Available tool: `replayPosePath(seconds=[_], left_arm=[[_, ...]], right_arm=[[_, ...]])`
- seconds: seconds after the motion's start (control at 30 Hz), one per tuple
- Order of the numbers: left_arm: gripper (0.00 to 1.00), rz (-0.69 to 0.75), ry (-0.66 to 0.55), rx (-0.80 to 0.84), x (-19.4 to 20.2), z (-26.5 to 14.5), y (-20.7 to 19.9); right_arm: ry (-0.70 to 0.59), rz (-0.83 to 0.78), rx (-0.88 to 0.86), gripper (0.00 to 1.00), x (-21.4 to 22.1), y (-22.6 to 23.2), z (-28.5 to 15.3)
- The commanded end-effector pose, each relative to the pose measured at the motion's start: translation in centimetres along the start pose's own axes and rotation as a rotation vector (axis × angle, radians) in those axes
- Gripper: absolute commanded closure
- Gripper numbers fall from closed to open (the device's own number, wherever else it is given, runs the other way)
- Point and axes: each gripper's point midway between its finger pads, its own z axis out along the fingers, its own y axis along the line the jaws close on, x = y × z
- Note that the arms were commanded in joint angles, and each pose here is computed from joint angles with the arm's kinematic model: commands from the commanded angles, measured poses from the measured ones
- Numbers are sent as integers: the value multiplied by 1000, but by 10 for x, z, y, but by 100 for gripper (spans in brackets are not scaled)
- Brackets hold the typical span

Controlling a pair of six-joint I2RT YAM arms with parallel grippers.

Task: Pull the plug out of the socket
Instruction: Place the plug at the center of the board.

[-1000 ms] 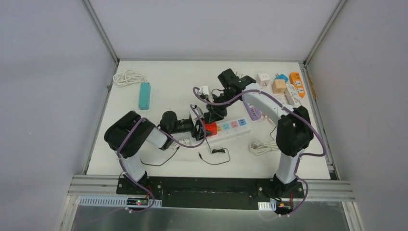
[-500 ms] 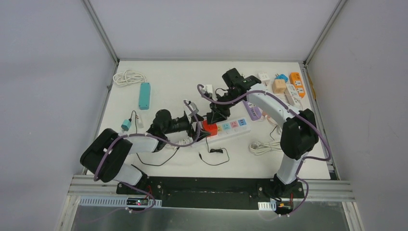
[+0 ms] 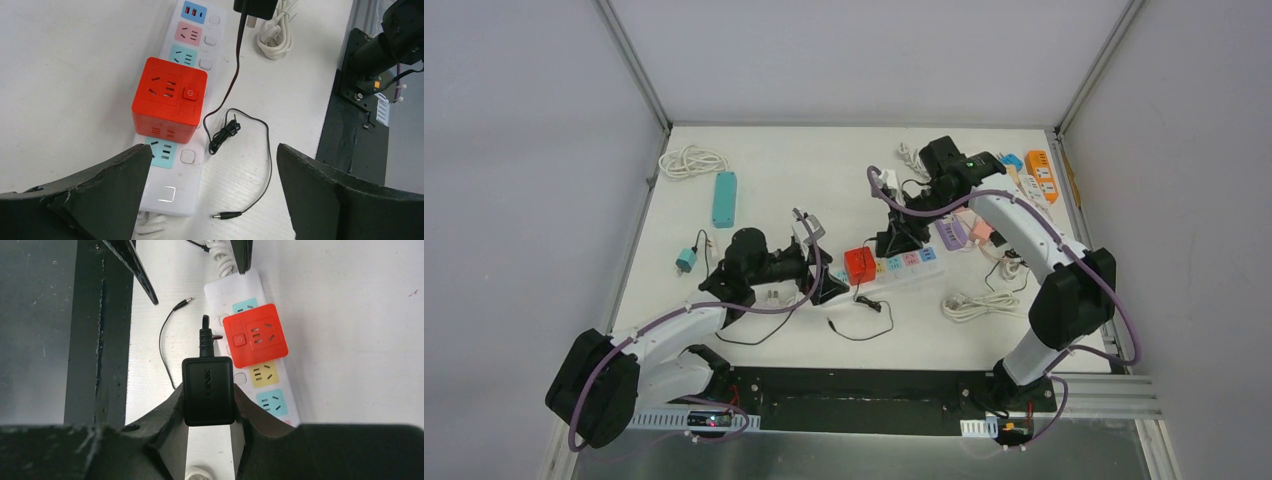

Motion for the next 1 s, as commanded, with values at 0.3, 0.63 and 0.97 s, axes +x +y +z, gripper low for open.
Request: replayPosePath(seconds=[0.3,0.63,0.97], left_arm=[[1,-69,-9,17,-30,2,-9],[1,-57,18,-40,-18,3,4],[1,-33,72,-135,-2,1,24]], right_arm=[[-91,9,70,100,7,9,-48],[-123,54,152,100,15,6,-81],[-184,135,292,100,24,-4,-129]])
